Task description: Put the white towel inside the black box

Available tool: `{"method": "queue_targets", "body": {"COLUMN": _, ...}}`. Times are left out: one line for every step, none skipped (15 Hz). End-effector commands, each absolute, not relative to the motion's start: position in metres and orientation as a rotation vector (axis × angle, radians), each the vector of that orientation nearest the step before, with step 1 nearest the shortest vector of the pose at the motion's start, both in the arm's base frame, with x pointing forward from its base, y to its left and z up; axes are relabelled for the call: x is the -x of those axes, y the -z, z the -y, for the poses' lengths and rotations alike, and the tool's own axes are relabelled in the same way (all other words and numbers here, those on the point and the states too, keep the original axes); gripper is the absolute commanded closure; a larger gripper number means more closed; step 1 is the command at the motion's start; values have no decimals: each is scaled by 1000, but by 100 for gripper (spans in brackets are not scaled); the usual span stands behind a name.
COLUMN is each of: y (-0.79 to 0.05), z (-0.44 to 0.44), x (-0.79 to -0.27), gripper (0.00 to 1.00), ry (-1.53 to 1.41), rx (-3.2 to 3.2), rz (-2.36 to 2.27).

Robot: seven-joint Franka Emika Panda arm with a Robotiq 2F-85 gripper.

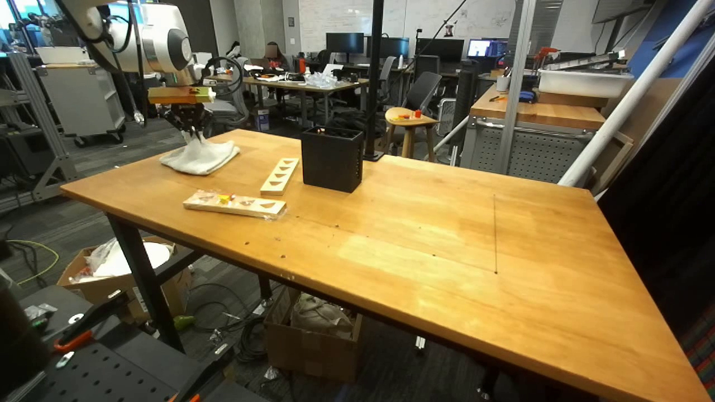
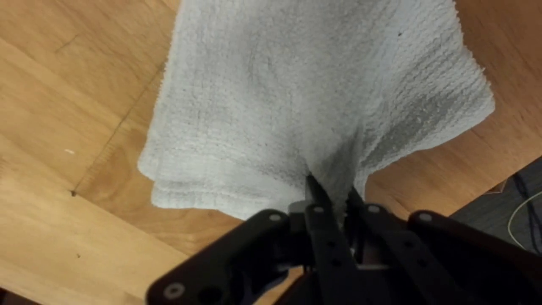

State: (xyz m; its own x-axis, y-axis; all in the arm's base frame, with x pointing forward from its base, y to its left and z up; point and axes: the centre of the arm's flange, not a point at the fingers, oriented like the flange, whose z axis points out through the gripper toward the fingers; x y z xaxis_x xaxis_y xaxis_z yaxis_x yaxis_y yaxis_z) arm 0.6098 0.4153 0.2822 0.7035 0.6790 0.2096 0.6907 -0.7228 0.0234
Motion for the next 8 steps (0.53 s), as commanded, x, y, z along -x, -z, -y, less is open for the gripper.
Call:
{"method": "queue_targets", "body": {"y": -323, "z": -400, "x": -593, "gripper": 97, "ry": 293, "rx": 2845, "rz": 1155}}
{"method": "queue_targets", "body": {"y": -332, "z": -398, "x": -591, "gripper": 97, "ry": 288, "rx": 2851, "rz": 1158}}
{"method": "queue_targets", "body": {"y": -343, "z": -393, "x": -588, "gripper": 97, "ry": 280, "rx": 2864, "rz": 1162}}
{"method": "queue_targets", "body": {"y": -354, "z": -387, "x": -587, "gripper": 97, "ry": 274, "rx": 2876, "rz": 1167}}
{"method": "queue_targets", "body": {"y": -365, "z": -382, "x": -585, "gripper": 97, "ry": 265, "rx": 2885, "rz": 1173}}
{"method": "queue_targets", "body": {"y": -377, "z": -373, "x": -584, "gripper": 97, "ry": 247, "rx": 2896, "rz": 1185}}
{"method": "queue_targets", "body": {"y": -389, "z": -364, "x": -584, "gripper": 97, "ry": 223, "rx": 2907, "rz": 1196}}
{"method": "queue_targets", "body": {"y": -401, "z": -355, "x": -583, "gripper": 97, "ry": 204, "rx": 2914, "rz": 1210}}
